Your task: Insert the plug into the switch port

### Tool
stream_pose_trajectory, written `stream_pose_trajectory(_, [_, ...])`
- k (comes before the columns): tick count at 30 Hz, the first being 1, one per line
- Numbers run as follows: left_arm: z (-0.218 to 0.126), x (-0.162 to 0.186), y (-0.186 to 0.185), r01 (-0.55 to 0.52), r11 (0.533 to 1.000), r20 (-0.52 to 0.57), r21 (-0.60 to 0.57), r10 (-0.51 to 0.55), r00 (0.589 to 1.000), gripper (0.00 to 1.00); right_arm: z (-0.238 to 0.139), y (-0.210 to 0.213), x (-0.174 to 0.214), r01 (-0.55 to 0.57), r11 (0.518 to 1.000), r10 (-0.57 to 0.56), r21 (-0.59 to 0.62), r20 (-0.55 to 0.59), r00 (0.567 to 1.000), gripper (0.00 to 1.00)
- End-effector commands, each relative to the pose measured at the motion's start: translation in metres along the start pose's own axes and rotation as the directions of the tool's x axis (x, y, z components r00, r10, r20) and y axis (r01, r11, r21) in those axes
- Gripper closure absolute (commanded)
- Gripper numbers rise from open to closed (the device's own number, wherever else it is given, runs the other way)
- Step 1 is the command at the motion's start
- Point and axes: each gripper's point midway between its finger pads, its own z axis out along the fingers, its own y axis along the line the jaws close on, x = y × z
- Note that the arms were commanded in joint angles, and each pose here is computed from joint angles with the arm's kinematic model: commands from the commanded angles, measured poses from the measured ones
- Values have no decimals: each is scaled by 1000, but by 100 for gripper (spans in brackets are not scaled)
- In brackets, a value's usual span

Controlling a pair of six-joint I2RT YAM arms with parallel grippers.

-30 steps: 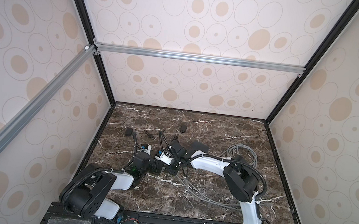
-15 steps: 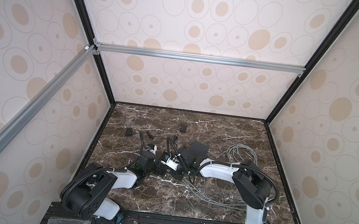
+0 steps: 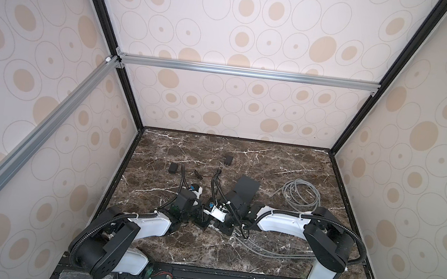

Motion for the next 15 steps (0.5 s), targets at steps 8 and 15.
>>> stream_pose_trajectory(8, [1, 37, 13, -7, 997, -160, -78, -6, 987, 33, -36, 17, -42, 36, 999, -30, -36, 156, 987, 66])
stream_pose_trajectory(15, [6, 32, 16, -24, 994, -156, -103, 7, 988, 36, -52, 7, -20, -56, 998, 57, -9, 94, 994, 68])
